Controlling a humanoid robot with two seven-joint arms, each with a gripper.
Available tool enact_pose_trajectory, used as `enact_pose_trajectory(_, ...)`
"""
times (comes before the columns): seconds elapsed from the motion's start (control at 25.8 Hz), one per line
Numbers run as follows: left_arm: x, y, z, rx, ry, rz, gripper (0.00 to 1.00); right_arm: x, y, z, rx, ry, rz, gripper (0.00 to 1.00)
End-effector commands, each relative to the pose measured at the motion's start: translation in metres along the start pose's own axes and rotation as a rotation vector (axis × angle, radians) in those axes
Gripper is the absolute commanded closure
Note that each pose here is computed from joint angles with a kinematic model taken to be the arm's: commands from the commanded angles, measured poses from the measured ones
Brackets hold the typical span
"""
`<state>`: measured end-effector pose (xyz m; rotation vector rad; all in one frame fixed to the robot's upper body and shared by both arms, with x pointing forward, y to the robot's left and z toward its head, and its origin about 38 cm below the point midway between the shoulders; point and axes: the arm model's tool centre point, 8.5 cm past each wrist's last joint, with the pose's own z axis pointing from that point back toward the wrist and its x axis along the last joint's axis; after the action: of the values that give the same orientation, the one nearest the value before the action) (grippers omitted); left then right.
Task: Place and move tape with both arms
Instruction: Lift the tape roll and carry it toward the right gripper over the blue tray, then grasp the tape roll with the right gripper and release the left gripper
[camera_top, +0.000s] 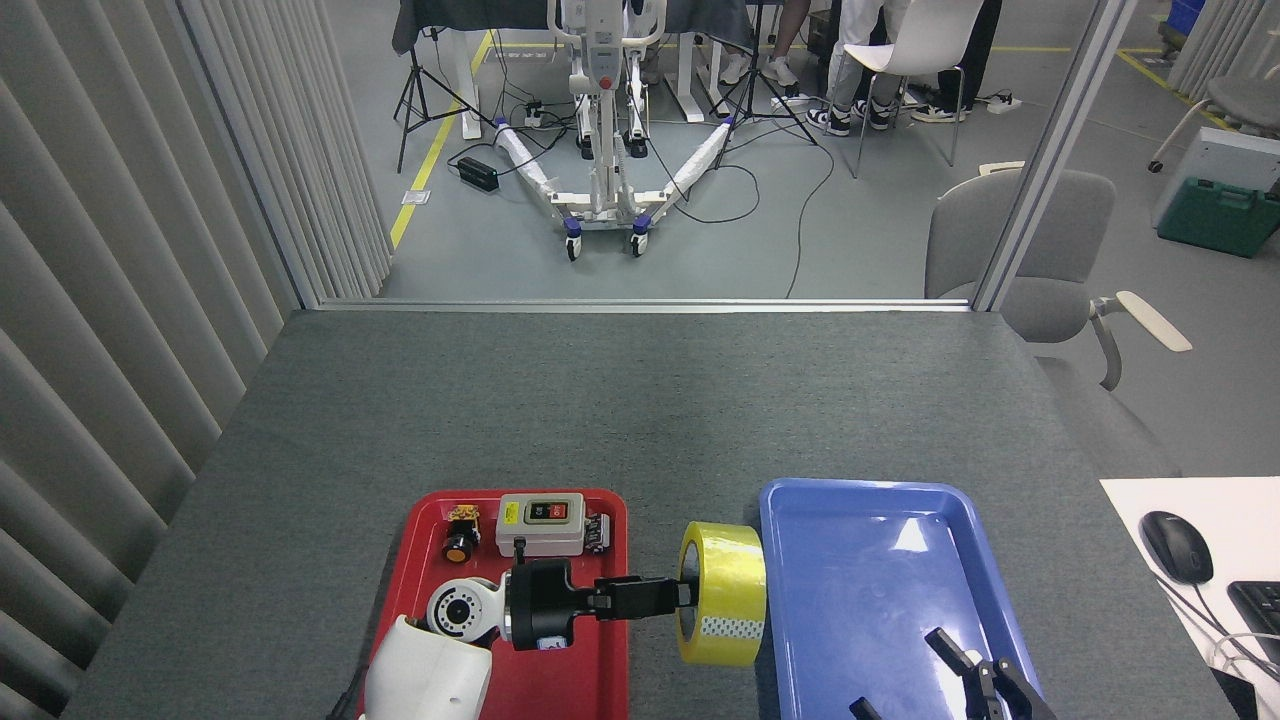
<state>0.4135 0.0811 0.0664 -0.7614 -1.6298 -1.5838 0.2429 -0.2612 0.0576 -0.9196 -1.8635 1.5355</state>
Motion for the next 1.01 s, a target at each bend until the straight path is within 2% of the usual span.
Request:
enact_pose_trajectory(0.0,0.0,0.0,0.0,-0.004,0.002,-0.002,1.0,0.004,-0.008,-0.002,-0.028,-0.079,-0.008,0.0)
enact_pose_trajectory(0.16,-0.004,-0.015,-0.001,-0.016,0.006,0.021,1.0,0.013,-0.005,-0.008,-0.023,-0.116,-0.021,0.0)
enact_pose_trajectory(0.35,-0.002,-0.022,-0.009,-0.055,0.002,0.019,1.0,0.025,-0.004,-0.027,-0.032,-0.195,-0.027,0.0)
enact_pose_trajectory(0.5,-0.001,-0.025,-0.014,-0.077,-0.002,0.013,1.0,0.053,0.006,-0.046,-0.03,-0.299,-0.069,0.0)
enact_pose_trajectory(0.62,0.001,-0.027,-0.019,-0.096,-0.009,0.006,1.0,0.066,0.009,-0.045,-0.024,-0.326,-0.093,0.0)
enact_pose_trajectory(0.97,0.01,-0.027,-0.029,-0.119,-0.026,-0.026,1.0,0.068,0.016,-0.043,-0.01,-0.323,-0.111,0.0)
